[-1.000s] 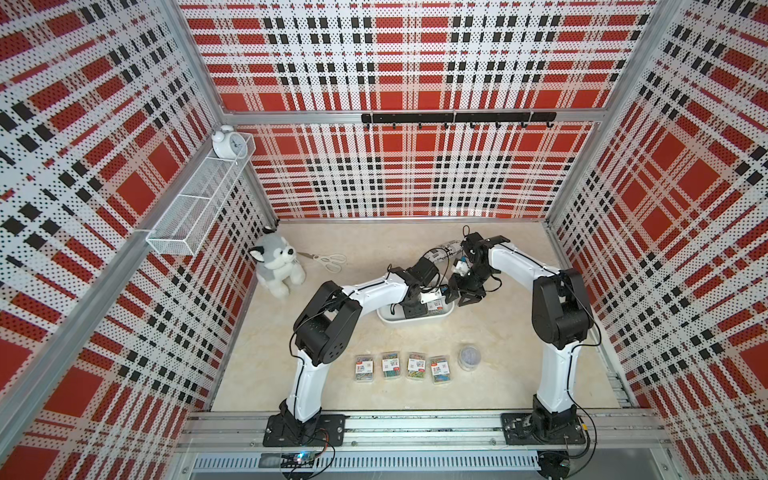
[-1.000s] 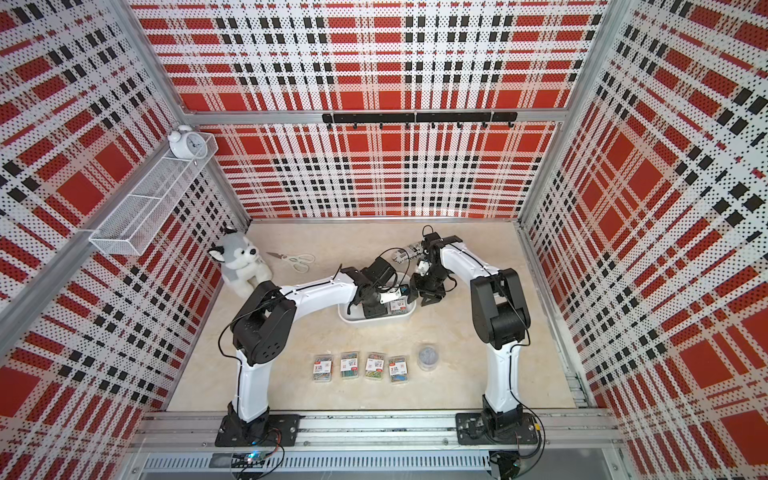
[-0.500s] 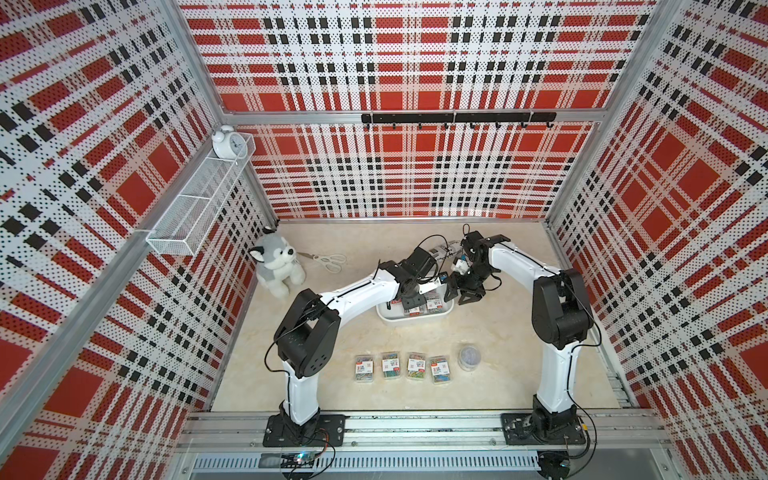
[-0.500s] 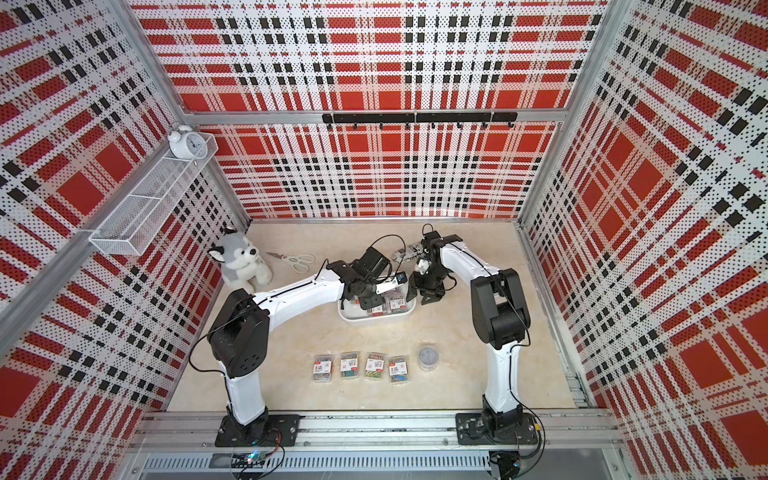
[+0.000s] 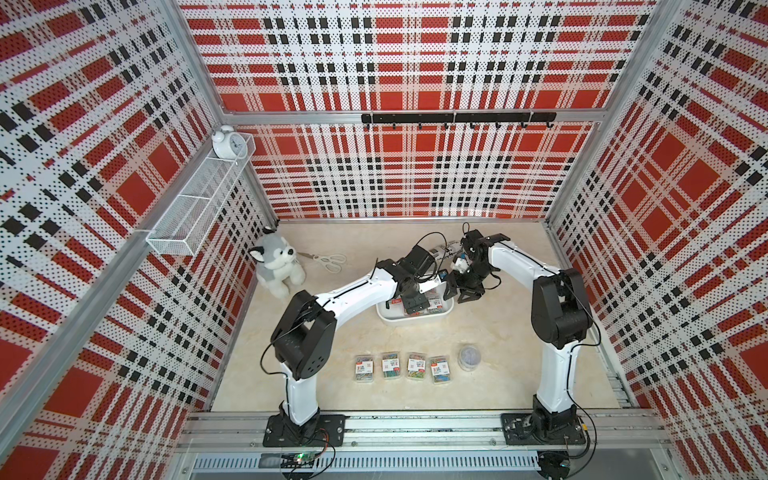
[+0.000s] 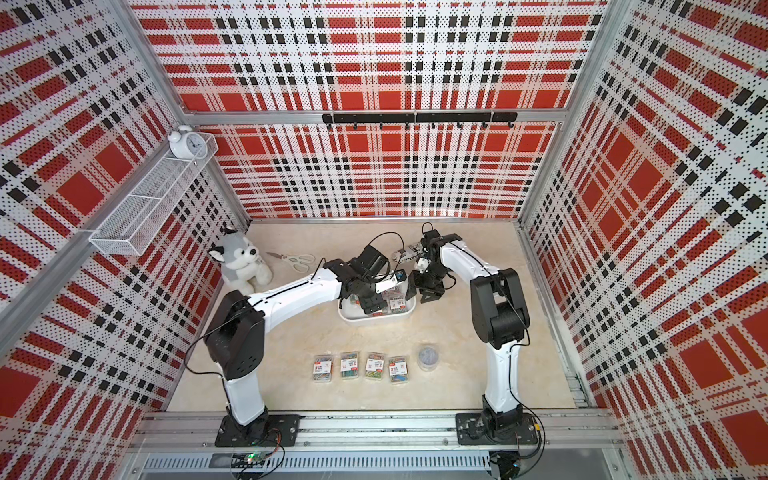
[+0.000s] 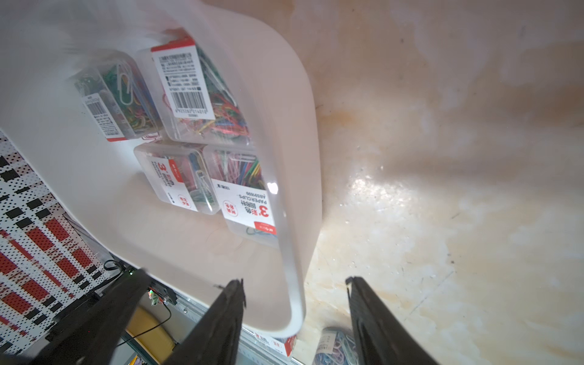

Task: Take the paper clips out of the storage box
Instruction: Pick up the boxed paper clips from the storage box.

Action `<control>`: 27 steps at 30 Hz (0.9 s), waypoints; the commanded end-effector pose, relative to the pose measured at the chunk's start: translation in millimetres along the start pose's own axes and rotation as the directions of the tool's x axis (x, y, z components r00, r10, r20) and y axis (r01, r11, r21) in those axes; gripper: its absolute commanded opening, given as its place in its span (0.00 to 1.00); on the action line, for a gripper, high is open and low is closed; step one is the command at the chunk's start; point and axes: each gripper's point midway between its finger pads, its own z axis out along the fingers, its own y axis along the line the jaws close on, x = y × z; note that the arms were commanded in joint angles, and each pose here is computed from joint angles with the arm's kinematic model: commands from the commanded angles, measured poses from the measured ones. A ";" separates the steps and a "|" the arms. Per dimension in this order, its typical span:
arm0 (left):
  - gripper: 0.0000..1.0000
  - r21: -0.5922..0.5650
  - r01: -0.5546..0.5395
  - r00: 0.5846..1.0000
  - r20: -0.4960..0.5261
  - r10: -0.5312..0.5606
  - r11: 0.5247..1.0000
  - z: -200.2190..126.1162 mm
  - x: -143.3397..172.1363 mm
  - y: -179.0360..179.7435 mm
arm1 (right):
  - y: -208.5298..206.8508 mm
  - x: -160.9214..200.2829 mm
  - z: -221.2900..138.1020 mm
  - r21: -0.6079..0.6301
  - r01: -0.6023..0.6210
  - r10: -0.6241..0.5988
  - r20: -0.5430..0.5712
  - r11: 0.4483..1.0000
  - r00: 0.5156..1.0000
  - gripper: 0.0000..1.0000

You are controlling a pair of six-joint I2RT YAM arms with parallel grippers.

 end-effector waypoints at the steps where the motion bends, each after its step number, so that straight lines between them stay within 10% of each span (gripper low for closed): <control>1: 0.89 0.092 -0.029 0.999 -0.027 0.032 0.995 16.1 1.6 -16.4 | 1.3 0.1 0.9 -0.007 0.002 -0.002 -0.002 1.000 1.000 0.59; 17: 0.90 0.129 -0.035 0.991 -0.126 0.052 0.991 55.8 22.9 -30.6 | -2.0 6.5 0.6 0.001 -0.003 0.003 0.000 1.000 1.000 0.59; 27: 0.61 0.064 -0.024 0.990 -0.139 0.033 0.998 61.1 20.8 -15.3 | -1.8 6.2 0.3 -0.003 0.000 0.000 0.000 1.000 1.000 0.58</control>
